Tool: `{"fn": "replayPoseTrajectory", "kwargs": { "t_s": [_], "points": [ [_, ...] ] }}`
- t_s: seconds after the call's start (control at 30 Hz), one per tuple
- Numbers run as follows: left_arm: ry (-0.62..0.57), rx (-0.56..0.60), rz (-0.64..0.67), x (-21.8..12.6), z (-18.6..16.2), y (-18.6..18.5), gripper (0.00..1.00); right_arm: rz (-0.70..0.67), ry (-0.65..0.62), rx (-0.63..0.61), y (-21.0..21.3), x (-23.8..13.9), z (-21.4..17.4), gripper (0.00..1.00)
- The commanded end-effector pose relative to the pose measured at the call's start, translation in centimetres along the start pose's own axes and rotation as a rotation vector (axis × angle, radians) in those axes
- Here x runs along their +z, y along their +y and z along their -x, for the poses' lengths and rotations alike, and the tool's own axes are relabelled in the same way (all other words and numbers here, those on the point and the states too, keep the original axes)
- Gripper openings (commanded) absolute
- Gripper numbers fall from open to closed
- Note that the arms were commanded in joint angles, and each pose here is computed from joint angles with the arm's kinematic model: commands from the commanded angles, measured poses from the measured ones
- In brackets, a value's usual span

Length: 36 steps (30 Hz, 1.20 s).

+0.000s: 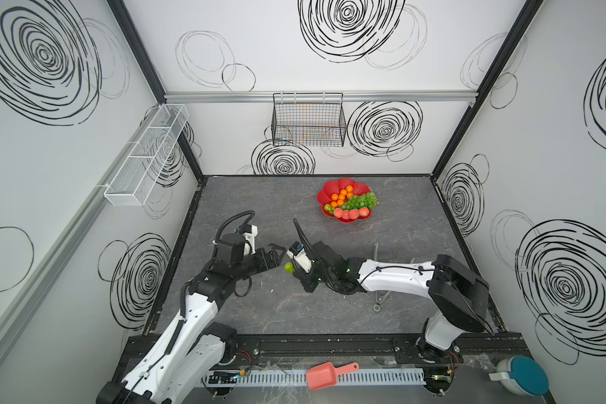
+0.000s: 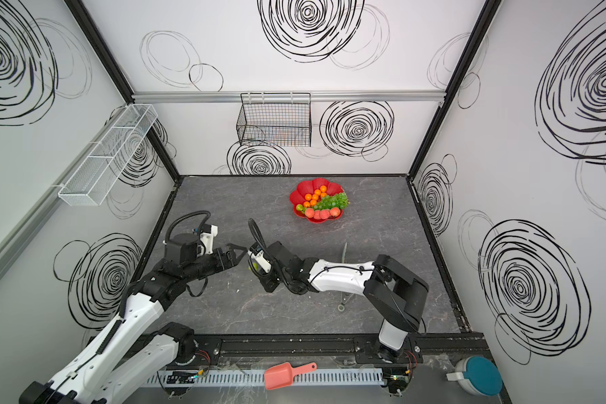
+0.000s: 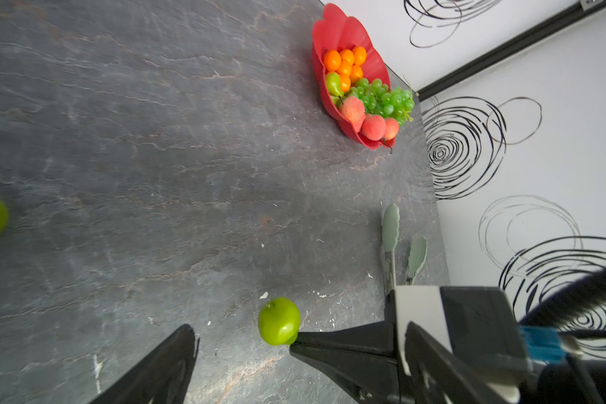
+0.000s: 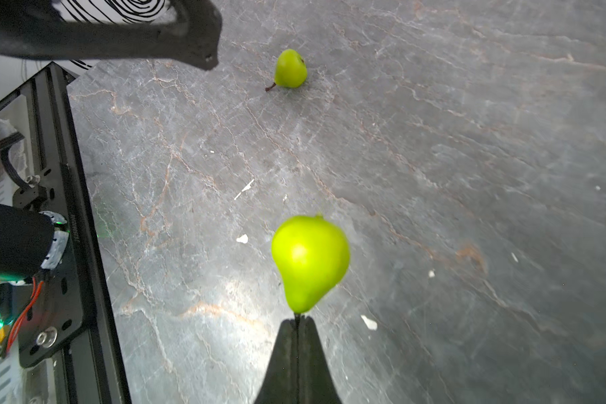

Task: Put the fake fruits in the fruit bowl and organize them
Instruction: 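Lift the green pear with the right gripper and carry it over the bowl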

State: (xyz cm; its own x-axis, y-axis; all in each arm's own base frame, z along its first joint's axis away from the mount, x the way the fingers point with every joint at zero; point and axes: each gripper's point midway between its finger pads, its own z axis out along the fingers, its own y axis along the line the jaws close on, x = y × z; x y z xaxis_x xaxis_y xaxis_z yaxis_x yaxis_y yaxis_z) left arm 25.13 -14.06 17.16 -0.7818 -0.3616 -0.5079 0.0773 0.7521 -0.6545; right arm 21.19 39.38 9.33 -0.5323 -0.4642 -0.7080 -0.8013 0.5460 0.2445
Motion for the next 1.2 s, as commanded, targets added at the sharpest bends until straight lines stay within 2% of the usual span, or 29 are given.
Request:
{"fn": "replayPoseTrajectory", "kwargs": {
  "t_s": [0.0,0.1,0.37,0.63,0.73,0.93,1.17],
  "points": [
    [-0.121,0.033,-0.010,0.0,2.8,-2.1,0.96,-0.041,-0.047,0.063,-1.9,-1.3,0.5,0.00],
    [-0.146,0.061,-0.011,0.6,3.2,-3.3,0.96,-0.056,-0.085,0.105,-3.4,-2.7,1.0,0.00],
    [-0.113,0.117,-0.052,3.2,3.2,-6.5,0.96,-0.158,-0.156,0.154,-7.5,-6.0,2.7,0.00],
    [-0.074,0.109,-0.066,5.5,3.3,-7.7,0.96,-0.210,-0.347,0.323,-12.1,-10.4,6.0,0.00],
    [-0.077,0.118,-0.070,6.1,4.2,-8.4,0.96,-0.228,-0.390,0.350,-13.6,-11.5,6.7,0.00],
    [-0.081,0.144,-0.064,7.6,7.0,-9.5,0.96,-0.348,-0.370,0.306,-16.8,-12.8,6.9,0.00],
    [-0.110,0.179,-0.053,9.6,10.6,-11.0,0.96,-0.198,-0.309,0.348,-20.2,-13.7,7.0,0.00]
  ]
}}
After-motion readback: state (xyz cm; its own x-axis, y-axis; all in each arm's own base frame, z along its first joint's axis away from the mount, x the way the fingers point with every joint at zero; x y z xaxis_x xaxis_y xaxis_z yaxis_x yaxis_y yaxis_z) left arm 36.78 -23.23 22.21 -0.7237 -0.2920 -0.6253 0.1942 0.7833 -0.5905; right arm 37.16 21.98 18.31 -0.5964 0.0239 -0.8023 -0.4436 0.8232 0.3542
